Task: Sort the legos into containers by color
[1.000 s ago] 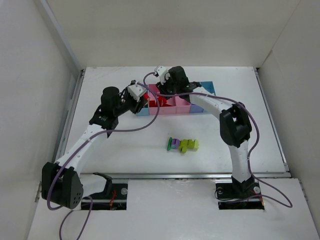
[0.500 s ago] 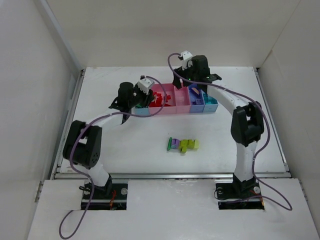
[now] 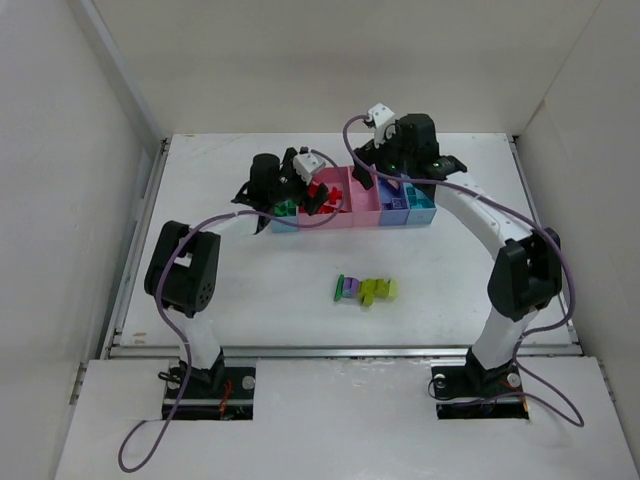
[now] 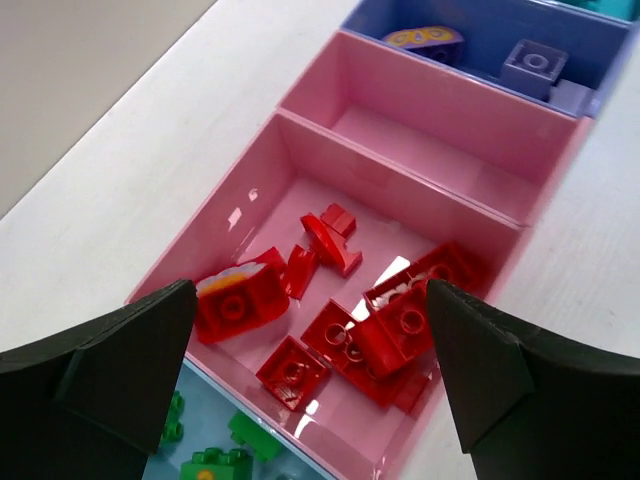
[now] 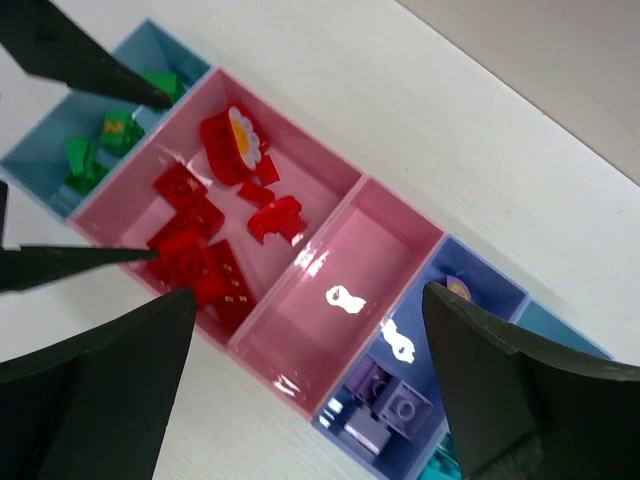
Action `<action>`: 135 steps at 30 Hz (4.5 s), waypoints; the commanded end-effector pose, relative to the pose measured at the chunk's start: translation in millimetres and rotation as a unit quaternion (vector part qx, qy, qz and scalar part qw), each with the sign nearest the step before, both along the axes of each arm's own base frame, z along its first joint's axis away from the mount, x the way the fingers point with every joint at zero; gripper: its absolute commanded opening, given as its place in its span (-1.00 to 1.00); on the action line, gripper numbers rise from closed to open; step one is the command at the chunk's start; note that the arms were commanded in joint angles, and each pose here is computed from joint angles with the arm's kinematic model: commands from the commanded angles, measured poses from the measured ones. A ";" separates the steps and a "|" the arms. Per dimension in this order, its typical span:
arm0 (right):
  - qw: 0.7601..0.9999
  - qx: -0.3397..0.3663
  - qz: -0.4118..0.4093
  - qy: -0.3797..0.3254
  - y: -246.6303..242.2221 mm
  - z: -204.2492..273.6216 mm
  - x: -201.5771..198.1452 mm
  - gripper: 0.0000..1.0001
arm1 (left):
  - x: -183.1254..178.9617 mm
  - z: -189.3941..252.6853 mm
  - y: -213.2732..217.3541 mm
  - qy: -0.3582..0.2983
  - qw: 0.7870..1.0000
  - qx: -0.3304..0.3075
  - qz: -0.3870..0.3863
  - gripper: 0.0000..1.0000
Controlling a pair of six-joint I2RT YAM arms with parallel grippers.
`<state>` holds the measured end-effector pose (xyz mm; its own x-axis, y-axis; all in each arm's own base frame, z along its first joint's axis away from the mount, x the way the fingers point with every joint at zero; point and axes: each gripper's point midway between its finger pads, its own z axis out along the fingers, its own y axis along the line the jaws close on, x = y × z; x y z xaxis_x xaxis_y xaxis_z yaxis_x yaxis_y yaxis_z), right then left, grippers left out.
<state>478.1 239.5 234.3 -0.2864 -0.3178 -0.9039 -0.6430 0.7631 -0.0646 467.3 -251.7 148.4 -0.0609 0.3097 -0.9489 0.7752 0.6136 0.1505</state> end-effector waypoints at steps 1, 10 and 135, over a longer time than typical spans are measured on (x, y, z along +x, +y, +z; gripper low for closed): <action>0.998 -0.036 0.046 -0.026 -5.1 18.5 -21.1 0.99 | -23.2 71.8 -10.3 -0.087 0.994 -0.008 -0.072 0.95; 0.955 -0.130 0.234 0.128 17.8 -64.9 -158.8 0.99 | -104.9 76.2 43.3 -0.065 0.991 0.027 -0.115 0.84; 0.989 0.061 0.130 0.035 58.9 20.9 -150.6 -1.00 | -78.8 65.3 73.6 -0.129 0.989 0.076 -0.010 0.63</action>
